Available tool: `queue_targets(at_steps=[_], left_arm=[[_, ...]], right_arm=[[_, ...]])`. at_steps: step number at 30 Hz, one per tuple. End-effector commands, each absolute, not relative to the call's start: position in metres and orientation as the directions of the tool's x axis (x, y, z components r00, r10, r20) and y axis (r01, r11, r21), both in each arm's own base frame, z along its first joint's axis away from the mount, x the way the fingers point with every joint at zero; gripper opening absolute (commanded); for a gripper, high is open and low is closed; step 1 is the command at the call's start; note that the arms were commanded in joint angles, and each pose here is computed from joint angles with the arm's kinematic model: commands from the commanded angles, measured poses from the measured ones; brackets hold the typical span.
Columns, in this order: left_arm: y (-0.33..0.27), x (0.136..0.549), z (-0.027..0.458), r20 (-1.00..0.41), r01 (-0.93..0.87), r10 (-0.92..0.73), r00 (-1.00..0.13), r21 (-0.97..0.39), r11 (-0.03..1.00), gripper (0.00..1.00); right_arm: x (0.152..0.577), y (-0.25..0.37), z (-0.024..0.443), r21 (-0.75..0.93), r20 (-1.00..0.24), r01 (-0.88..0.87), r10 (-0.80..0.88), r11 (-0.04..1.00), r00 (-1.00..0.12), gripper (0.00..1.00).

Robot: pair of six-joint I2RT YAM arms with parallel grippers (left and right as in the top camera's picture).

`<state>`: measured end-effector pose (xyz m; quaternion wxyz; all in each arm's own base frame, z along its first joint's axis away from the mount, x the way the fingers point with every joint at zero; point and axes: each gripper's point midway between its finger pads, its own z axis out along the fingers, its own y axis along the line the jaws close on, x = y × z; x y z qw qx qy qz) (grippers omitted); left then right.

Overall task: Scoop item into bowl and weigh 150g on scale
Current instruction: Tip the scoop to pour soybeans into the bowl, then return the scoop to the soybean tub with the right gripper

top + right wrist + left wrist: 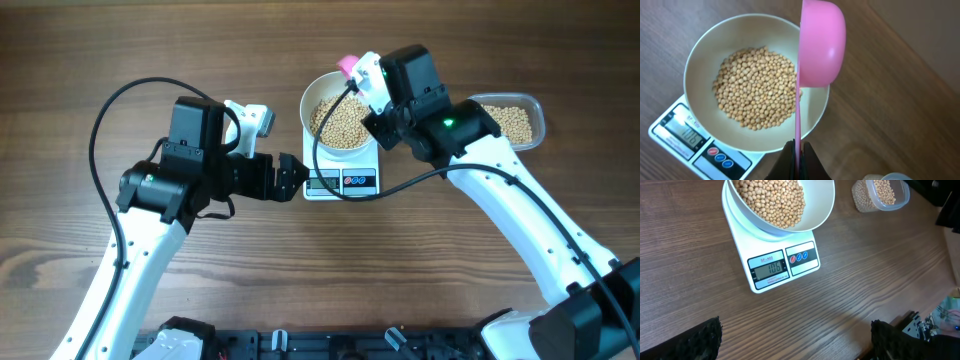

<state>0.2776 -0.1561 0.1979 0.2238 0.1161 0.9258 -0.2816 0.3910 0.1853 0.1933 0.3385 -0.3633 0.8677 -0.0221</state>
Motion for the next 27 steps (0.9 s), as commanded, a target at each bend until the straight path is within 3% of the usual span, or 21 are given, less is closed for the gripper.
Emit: queue_targets(at_steps=[1, 6, 8, 10, 15, 20, 27], left_arm=[[-0.154, 0.282, 0.205, -0.499, 0.345, 0.081, -0.863, -0.464, 0.816, 1.0], [-0.154, 0.282, 0.205, -0.499, 0.345, 0.081, -0.863, -0.464, 0.816, 1.0], [-0.154, 0.282, 0.205, -0.499, 0.345, 0.081, -0.863, -0.464, 0.816, 1.0], [-0.154, 0.282, 0.205, -0.499, 0.345, 0.081, -0.863, -0.464, 0.816, 1.0], [-0.154, 0.282, 0.205, -0.499, 0.345, 0.081, -0.863, -0.464, 0.816, 1.0], [-0.154, 0.282, 0.205, -0.499, 0.345, 0.081, -0.863, -0.464, 0.816, 1.0], [-0.154, 0.282, 0.205, -0.499, 0.345, 0.081, -0.863, -0.464, 0.816, 1.0]], right_arm=[[0.396, 0.187, 0.218, -0.284, -0.633, -0.568, -0.596, 0.773, -0.495, 0.04], [0.382, 0.199, 0.231, 0.172, -0.71, -0.579, -0.307, 0.797, -0.634, 0.04], [0.382, 0.177, 0.254, 0.302, -0.738, -0.589, -0.207, 0.75, -0.643, 0.04], [0.386, 0.124, 0.268, 0.399, -0.719, -0.481, -0.059, 0.78, -0.692, 0.04], [0.373, -0.004, 0.24, 0.392, -0.603, -0.145, 0.135, 0.908, -0.787, 0.04], [0.341, -0.075, 0.201, 0.103, -0.474, 0.077, 0.117, 0.992, -0.873, 0.04], [0.331, -0.093, 0.169, -0.004, -0.383, 0.089, 0.081, 0.996, -0.92, 0.04]])
